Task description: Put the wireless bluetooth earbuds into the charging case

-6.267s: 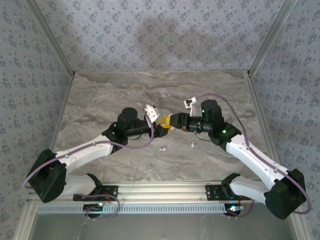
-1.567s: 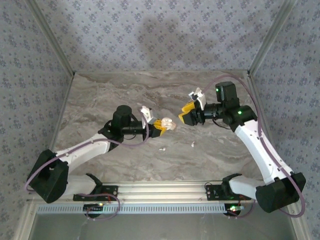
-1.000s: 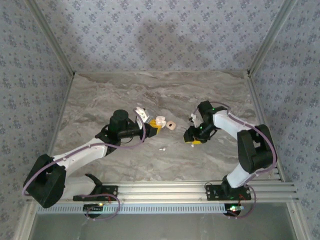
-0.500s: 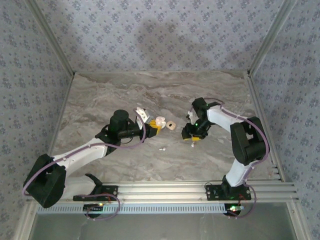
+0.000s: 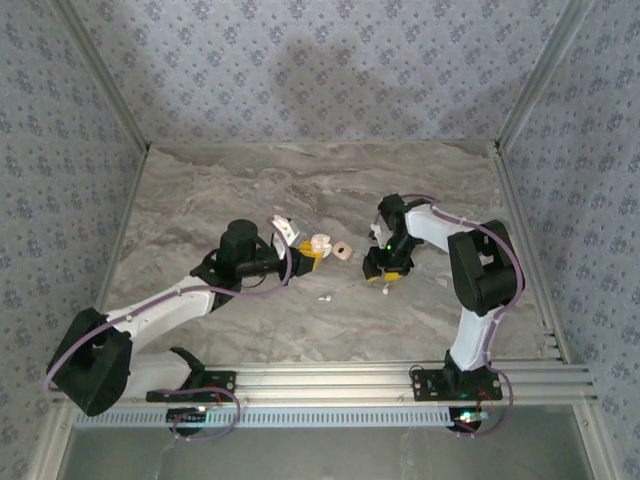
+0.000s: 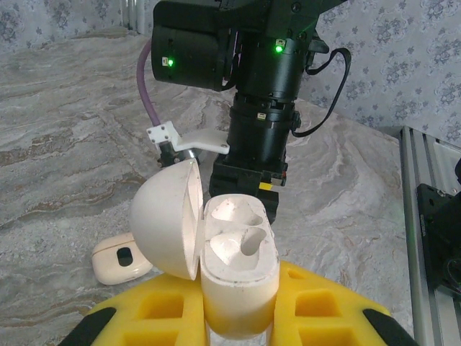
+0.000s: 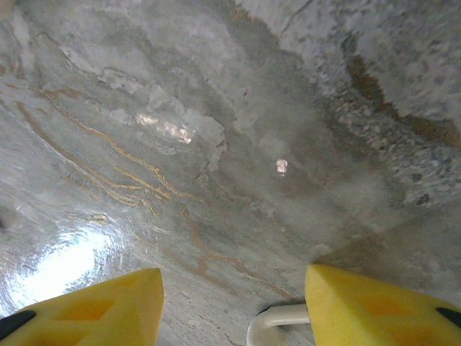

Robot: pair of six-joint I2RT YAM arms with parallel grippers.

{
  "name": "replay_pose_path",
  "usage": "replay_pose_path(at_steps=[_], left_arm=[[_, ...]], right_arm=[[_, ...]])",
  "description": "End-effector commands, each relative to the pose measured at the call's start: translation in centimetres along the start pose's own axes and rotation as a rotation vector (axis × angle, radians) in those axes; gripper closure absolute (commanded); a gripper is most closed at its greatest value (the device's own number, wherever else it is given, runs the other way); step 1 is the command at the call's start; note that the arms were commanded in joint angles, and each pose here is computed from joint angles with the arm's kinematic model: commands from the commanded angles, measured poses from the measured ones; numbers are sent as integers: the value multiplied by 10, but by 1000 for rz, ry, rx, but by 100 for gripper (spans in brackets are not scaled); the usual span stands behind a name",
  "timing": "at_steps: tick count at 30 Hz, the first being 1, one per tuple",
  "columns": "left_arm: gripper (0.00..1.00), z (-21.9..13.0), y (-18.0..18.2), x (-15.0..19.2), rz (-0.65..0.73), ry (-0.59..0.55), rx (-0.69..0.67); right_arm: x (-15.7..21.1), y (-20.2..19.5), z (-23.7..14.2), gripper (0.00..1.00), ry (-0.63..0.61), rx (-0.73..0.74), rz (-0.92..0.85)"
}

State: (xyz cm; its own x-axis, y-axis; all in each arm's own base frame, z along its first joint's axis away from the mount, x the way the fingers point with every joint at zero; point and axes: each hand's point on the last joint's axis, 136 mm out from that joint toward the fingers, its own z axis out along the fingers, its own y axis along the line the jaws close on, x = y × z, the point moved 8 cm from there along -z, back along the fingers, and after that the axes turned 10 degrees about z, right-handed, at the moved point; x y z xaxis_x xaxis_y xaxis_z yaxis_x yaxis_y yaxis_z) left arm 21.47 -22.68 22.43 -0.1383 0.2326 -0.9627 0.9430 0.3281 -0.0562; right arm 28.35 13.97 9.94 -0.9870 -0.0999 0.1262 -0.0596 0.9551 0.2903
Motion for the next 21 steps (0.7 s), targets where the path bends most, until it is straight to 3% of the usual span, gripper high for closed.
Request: replay_pose_path(at_steps=[1,16,21], left_arm=[[83,-1,1,-9,13,-27,11],[83,-3,0,-2,-23,-22,13],[83,-1,0,-1,-39,-17,15]], right_arm=[[14,-5,-2,43,75,73,-19],[50,6,-22,46,120,78,-47],[49,12,-51,48,59,249,-162]])
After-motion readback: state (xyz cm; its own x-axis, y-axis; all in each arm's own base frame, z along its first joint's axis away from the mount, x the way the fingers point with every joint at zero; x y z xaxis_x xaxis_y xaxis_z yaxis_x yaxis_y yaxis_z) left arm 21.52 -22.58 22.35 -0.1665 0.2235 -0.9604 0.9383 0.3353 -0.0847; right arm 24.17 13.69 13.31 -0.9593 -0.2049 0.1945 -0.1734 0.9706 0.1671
